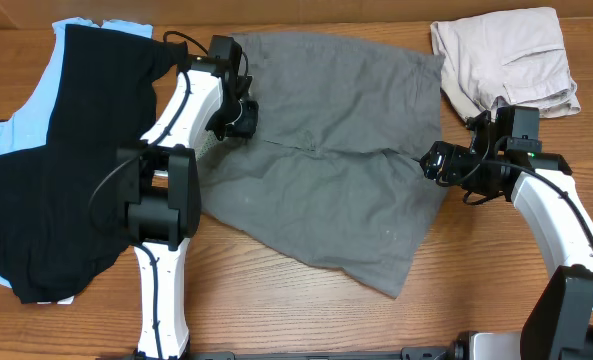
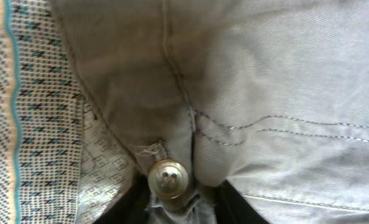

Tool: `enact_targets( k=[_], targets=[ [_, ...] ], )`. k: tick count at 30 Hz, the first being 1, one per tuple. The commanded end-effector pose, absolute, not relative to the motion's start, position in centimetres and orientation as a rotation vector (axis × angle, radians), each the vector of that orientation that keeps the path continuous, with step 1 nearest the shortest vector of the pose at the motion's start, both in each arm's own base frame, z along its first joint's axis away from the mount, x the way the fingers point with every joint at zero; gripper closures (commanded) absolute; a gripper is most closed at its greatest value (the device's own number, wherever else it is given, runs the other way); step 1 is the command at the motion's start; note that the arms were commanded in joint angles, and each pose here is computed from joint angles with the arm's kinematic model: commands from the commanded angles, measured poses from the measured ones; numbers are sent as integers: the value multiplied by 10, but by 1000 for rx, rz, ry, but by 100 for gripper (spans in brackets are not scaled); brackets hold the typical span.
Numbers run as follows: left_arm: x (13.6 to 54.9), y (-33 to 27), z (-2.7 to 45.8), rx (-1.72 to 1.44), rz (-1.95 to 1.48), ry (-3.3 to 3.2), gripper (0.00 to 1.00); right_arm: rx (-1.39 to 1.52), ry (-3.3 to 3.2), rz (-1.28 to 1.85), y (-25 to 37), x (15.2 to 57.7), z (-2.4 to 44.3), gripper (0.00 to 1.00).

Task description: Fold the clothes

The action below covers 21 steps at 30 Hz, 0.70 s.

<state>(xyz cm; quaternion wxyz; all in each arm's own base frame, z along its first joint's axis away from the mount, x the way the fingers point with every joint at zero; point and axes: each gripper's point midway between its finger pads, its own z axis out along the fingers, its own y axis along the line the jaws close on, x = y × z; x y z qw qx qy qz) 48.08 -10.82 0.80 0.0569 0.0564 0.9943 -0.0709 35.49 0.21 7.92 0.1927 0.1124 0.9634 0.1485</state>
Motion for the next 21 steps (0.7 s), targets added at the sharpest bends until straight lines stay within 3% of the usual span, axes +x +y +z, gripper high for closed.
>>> enact_targets(
  k=[1, 6, 8, 13, 17, 21],
  targets=[
    [477, -104, -10, 175, -186, 3053, 73, 318, 2683, 365, -7, 360, 87, 0],
    [479, -92, -4, 169, -74, 3055, 92, 321, 2693, 361, -7, 358, 86, 0],
    [481, -87, 6, 164, -35, 3054, 93, 321, 2692, 360, -7, 358, 86, 0],
    [490, -73, 43, 137, 35, 3033, 91, 321, 2692, 360, -7, 358, 86, 0],
    [496, -60, 77, 113, 91, 3004, 79, 320, 2689, 360, -7, 358, 87, 0],
    [494, -46, 88, 103, 202, 3002, 80, 319, 2686, 360, -7, 359, 87, 0]
  ],
)
